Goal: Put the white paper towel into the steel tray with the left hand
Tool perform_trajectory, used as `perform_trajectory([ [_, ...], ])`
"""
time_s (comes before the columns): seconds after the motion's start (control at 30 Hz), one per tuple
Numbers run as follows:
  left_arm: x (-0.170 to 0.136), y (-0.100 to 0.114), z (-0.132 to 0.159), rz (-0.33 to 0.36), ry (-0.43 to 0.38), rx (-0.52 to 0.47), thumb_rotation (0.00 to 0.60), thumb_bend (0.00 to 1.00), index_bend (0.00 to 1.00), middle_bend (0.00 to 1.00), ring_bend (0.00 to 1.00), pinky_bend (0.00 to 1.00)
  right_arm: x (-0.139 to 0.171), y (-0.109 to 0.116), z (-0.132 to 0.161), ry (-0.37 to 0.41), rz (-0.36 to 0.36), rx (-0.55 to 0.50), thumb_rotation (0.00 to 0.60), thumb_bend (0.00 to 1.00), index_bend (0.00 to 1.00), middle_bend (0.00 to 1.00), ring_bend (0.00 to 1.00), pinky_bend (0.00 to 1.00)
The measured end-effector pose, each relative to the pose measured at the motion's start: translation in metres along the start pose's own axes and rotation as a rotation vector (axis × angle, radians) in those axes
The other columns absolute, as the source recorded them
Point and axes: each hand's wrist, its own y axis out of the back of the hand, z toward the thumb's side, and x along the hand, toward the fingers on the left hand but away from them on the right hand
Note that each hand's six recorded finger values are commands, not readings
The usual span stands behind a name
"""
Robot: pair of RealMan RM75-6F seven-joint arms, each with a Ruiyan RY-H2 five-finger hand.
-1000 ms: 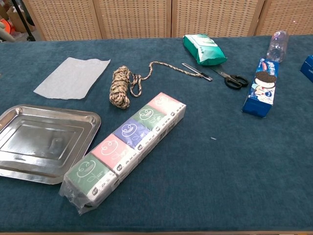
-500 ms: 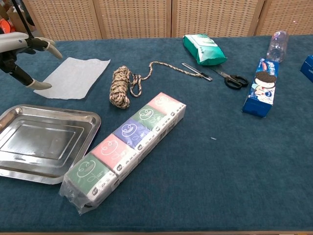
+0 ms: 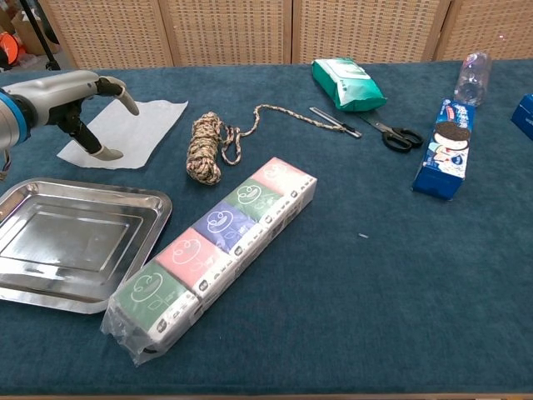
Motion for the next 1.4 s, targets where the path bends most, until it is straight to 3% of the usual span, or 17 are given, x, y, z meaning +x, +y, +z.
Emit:
perform_trajectory([
  [0.53,0.012,-0.017,0.019,-0.050,0.032,0.038,0.600,0.25,0.29,0.00,0.00,0.02,0.001,0.001,0.000,0.004,0.002,-0.007,0.600,0.09,0.31,0.00,0.00,0.00],
  [0.8,0.022,-0.016,0.023,-0.026,0.040,0.130,0.600,0.25,0.30,0.00,0.00,0.02,0.001,0.002,-0.001,0.002,-0.001,-0.010,0.600,0.09,0.31,0.00,0.00,0.00],
  [1.4,0.027,-0.035,0.027,0.023,0.070,0.266,0.600,0.26,0.31,0.00,0.00,0.02,0.003,0.006,-0.002,0.005,-0.015,-0.019,0.600,0.09,0.31,0.00,0.00,0.00],
])
